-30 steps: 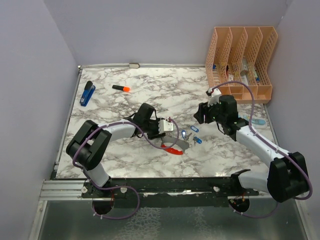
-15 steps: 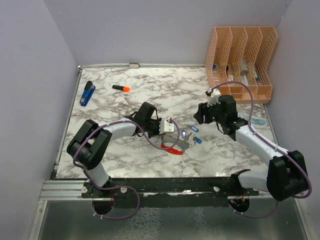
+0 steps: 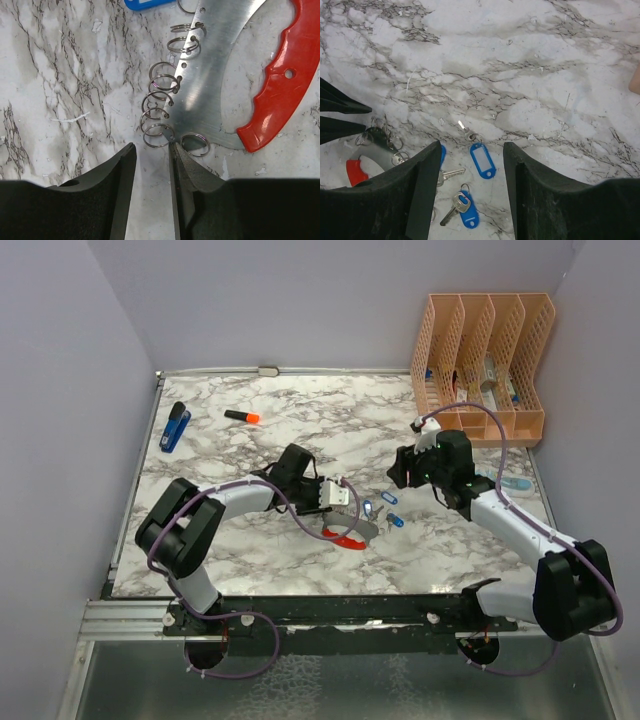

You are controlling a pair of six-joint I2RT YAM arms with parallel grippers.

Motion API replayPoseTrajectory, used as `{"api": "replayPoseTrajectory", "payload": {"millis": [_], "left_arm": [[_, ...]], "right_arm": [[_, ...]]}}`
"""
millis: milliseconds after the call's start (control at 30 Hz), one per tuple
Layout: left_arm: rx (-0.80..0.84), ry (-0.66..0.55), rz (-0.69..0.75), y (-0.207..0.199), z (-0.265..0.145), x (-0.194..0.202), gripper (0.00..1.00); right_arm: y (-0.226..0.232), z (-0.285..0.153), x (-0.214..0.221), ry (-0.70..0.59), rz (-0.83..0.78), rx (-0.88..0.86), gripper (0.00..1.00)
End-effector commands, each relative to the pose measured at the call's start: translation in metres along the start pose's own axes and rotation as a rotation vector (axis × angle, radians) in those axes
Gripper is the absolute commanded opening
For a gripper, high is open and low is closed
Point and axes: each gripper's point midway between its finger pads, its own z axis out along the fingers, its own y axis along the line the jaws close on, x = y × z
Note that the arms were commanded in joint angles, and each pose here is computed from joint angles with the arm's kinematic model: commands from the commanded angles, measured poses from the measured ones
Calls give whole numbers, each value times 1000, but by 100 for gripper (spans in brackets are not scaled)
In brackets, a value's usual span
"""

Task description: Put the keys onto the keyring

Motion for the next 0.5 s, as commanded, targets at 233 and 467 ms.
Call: {"api": "replayPoseTrajectory", "payload": {"millis": [233,467], "left_arm": [[117,-25,1,-3,16,-3,36],[148,-3,5,-6,16,1,30]], "right_arm": [[9,7,4,14,2,-51,53],[9,9,7,23,2,-53,53]]}}
